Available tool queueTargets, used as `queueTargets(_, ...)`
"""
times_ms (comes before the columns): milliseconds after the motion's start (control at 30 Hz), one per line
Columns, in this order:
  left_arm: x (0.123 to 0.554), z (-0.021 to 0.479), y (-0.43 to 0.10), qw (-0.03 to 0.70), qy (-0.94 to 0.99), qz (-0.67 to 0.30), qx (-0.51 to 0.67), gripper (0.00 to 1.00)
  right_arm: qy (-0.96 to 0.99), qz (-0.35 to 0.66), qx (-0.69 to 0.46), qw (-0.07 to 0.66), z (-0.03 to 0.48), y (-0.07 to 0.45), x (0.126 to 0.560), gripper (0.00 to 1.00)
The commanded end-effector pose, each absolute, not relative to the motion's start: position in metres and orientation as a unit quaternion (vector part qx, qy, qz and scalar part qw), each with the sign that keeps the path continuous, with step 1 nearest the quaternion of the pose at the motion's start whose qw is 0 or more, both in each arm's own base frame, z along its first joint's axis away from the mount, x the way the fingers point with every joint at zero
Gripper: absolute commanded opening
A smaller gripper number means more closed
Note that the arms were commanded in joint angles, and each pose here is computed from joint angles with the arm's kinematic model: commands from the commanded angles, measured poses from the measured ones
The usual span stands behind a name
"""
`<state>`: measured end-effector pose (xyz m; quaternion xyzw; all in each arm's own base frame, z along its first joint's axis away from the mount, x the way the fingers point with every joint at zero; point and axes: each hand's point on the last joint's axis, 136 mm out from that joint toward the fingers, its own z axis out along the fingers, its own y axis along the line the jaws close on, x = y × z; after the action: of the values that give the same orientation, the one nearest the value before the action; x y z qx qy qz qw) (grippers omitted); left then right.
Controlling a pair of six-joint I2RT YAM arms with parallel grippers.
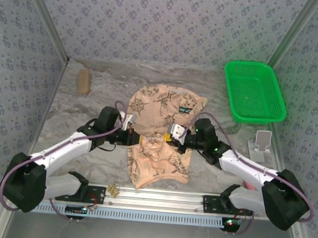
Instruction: Fold the inside-out t-shirt
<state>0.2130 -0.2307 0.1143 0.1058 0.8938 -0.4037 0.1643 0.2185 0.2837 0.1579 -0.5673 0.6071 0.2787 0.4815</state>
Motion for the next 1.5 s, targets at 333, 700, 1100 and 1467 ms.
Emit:
queueTargets(333,0.223,0.087,-0.173,0.197,0.95,-0.207,0.123,0.0,0.708,0.374,-0.459,0.385,0.177,0.27,0.248,0.0)
queueTargets(700,0.218,0.151,-0.243,0.235,0.871,-0.391,0.181,0.56,0.612,0.412,-0.584,0.339,0.182,0.301,0.193,0.03)
queueTargets(1100,0.22,0.147,-0.26,0.26,0.855,-0.365,0.259,0.63,0.598,0.419,-0.554,0.4,0.213,0.311,0.215,0.07)
queueTargets(1467,0.299,0.124,-0.23,0.259,0.92,-0.279,0.091,0.12,0.889,0.13,-0.117,0.423,0.167,0.199,0.356,0.4)
